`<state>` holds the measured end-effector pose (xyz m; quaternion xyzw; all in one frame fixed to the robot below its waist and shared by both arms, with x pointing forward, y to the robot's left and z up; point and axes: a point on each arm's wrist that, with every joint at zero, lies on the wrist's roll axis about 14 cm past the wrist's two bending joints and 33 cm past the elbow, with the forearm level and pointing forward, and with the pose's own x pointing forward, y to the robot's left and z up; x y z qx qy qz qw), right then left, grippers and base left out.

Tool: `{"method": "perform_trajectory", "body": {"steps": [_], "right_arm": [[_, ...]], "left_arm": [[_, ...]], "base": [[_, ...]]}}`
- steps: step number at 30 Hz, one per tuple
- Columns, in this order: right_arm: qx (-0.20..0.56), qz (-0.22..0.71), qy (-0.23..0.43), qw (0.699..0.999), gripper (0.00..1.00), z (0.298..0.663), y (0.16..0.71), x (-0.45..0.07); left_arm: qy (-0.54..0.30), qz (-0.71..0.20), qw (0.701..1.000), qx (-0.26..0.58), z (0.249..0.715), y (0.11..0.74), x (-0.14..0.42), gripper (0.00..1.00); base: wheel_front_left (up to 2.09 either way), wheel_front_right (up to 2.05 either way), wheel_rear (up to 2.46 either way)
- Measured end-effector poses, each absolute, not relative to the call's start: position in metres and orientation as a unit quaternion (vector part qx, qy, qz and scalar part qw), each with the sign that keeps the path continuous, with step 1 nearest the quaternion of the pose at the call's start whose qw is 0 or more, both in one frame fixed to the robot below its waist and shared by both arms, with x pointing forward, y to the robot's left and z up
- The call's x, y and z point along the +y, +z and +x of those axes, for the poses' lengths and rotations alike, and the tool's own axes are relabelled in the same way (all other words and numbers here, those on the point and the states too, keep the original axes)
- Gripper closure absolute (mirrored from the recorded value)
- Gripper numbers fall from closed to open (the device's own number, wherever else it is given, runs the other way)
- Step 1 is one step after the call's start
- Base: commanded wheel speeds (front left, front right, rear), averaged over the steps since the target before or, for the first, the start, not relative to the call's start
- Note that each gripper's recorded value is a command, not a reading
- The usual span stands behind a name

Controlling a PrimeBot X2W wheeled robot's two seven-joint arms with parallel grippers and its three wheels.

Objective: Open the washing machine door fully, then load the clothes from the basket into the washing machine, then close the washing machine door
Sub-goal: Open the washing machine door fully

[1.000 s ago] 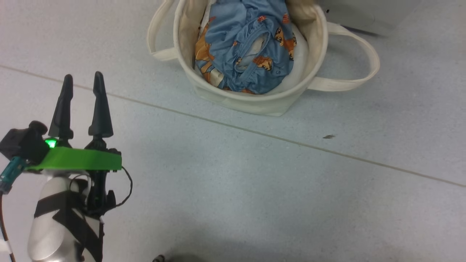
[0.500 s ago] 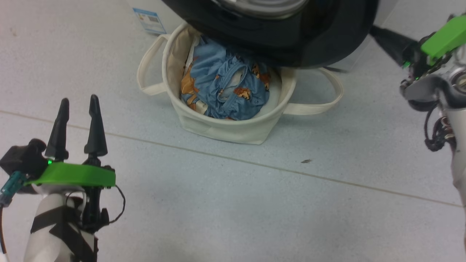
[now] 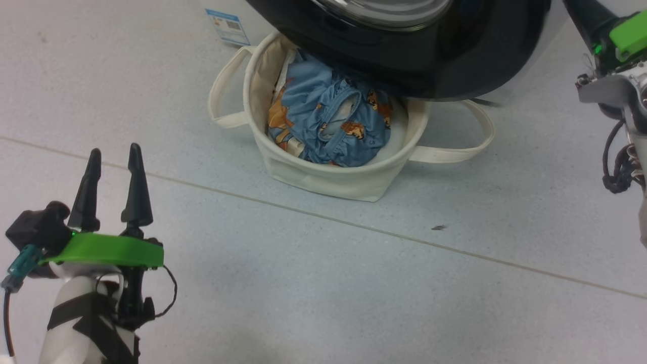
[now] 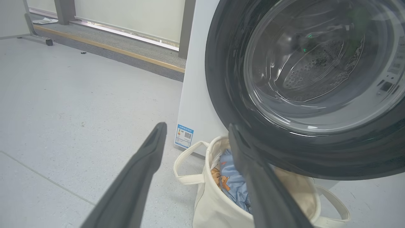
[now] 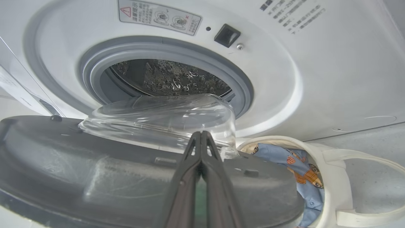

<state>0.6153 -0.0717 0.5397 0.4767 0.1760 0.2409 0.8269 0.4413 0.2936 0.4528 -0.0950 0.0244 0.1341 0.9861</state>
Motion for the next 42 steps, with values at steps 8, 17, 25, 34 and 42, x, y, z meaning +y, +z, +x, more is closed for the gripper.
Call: {"method": "perform_trajectory", "body": {"steps": [8,17,25,34,42], "right_arm": [[0.207,0.429,0.289,0.830,1.00,0.611,0.545,-0.039],[0.259,0.384,0.334,0.821,1.00,0.567,0.549,-0.022],[0.283,0.355,0.370,0.810,1.00,0.520,0.552,-0.007],[0.291,0.333,0.411,0.797,1.00,0.485,0.559,0.031],[0.311,0.307,0.461,0.773,1.00,0.457,0.567,0.076]], "left_arm": [[0.145,-0.098,0.984,0.021,0.435,0.456,0.299,0.00],[0.153,-0.107,0.982,0.008,0.420,0.466,0.302,0.00],[0.170,-0.109,0.979,0.004,0.395,0.470,0.312,0.00],[0.195,-0.113,0.974,-0.018,0.370,0.486,0.329,0.00],[0.235,-0.112,0.965,-0.018,0.326,0.485,0.351,0.00]], "base": [[0.00,0.00,0.00],[0.00,0.00,0.00],[0.00,0.00,0.00],[0.00,0.00,0.00],[0.00,0.00,0.00]]}}
